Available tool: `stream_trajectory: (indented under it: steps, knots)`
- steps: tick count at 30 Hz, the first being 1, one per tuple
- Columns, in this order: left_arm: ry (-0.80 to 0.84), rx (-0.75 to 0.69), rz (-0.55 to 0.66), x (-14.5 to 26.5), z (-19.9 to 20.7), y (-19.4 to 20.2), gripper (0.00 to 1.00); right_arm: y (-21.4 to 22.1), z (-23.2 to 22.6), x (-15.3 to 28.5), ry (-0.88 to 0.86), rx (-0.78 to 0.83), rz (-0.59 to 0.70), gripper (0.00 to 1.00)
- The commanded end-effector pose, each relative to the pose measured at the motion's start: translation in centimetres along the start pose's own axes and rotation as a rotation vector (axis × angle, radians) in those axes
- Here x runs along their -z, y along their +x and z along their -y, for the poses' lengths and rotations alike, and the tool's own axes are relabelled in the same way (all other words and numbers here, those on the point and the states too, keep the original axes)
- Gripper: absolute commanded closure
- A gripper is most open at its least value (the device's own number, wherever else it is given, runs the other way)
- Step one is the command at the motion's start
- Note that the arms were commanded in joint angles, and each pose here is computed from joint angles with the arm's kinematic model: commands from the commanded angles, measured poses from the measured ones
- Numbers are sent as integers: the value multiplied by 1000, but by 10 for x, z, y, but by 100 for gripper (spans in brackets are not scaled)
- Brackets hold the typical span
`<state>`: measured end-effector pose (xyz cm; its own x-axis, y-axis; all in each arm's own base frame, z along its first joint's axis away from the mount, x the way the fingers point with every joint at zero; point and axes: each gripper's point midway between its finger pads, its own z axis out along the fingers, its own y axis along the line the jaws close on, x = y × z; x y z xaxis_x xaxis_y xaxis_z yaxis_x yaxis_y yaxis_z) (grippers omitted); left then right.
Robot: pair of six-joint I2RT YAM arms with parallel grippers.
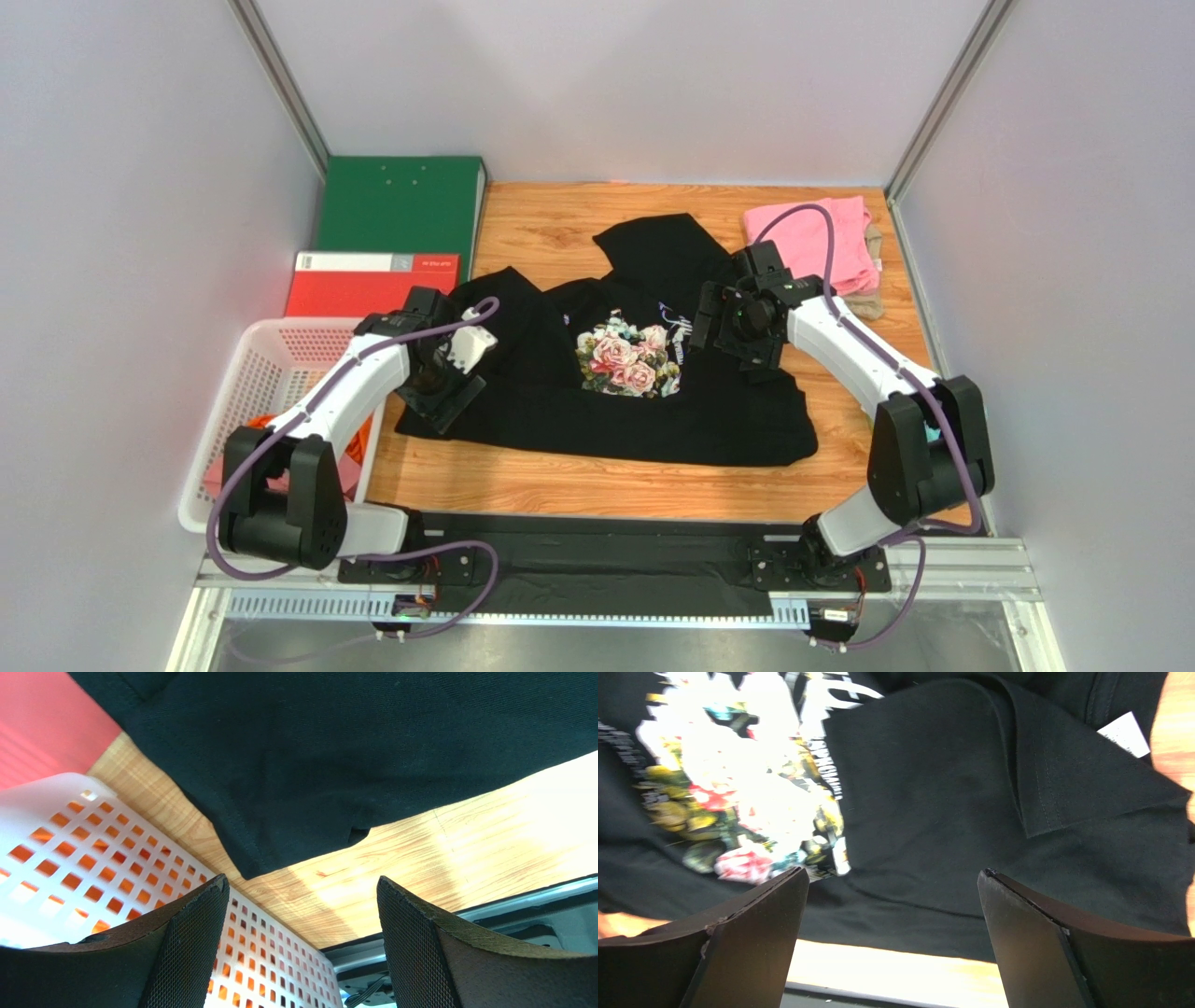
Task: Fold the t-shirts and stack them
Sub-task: Fold the flattened tshirt in 1/3 of the way
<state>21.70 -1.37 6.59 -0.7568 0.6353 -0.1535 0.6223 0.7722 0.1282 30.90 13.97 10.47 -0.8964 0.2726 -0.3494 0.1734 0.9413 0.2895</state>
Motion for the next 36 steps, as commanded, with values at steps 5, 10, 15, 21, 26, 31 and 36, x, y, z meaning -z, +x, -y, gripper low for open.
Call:
stream_trajectory:
  steps: [5,10,15,21,26,31,36]
  knots:
    - [-22,9,-15,-9,-7,-2,17,-10,0,-27,-1,-12,44,0]
    - [-14,13,-23,-13,-4,1,17,-7,8,-38,26,-11,29,0]
    - [-13,17,-21,-14,-4,0,17,-2,19,-53,55,-22,1,0]
    - [-1,26,23,-4,-4,-14,17,0,31,-65,78,-34,-11,0]
    - [14,28,10,-8,-3,-22,17,-11,42,-68,102,-55,5,0]
    - [21,24,0,-17,0,-24,17,-24,47,-63,126,-57,37,0]
    - [26,16,-4,-23,3,-18,18,-51,52,-51,149,-62,86,0]
